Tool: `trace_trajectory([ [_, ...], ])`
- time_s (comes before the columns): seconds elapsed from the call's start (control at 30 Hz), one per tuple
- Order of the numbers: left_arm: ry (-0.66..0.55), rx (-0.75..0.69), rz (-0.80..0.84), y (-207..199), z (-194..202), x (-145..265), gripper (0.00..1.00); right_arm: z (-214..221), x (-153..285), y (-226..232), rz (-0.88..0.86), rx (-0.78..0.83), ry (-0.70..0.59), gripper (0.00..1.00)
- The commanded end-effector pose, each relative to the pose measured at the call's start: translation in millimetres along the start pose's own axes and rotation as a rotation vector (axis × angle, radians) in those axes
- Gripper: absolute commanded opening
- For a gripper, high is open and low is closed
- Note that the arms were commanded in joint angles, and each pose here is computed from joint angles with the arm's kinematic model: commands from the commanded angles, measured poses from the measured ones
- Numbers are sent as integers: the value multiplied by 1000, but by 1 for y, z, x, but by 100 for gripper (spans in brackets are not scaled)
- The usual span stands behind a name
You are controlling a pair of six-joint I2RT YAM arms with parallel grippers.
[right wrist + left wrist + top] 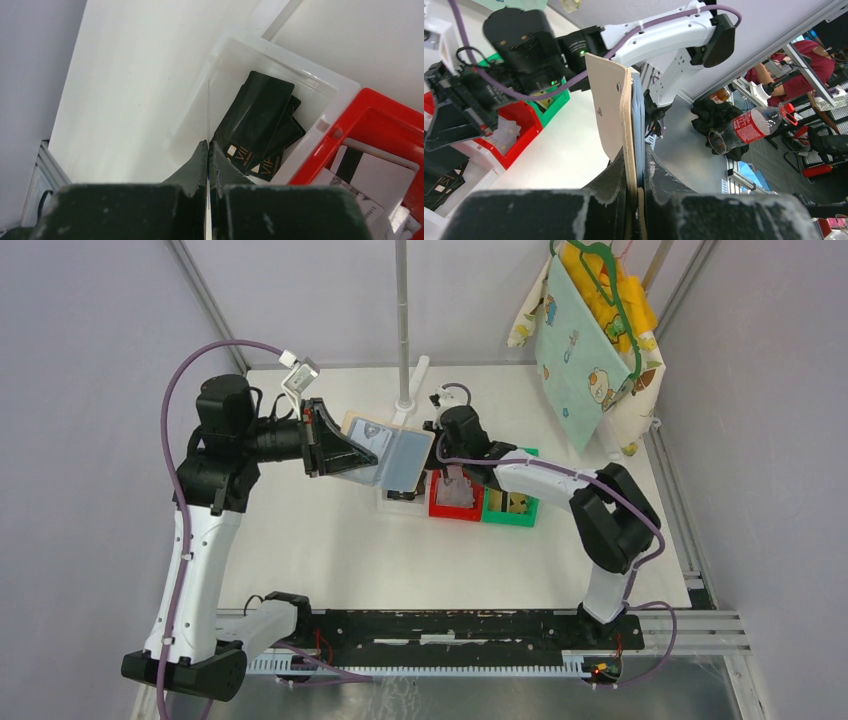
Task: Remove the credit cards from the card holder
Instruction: Place the credit card in the storage box.
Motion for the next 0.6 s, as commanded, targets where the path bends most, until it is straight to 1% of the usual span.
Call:
trace_trajectory([
  [0.0, -21, -117, 42, -29, -8, 7, 2, -25, -21, 8, 63, -21, -86, 0],
  [0.27, -23, -126, 46, -33, -5, 9, 2, -5, -50, 11, 128, -84, -65, 0],
  [0.57, -15, -129, 47, -33, 0, 10, 2, 24, -57, -5, 193, -123, -47, 0],
])
Point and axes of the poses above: each gripper's point midway between its finger pads, its own x axis back along the fingers, its own y axis along the line the jaws close on, z = x × y, the point moved 1 cm from there along x, back along the fingers, and after that the axes turned 10 degrees about x, right-handed, at the moved point
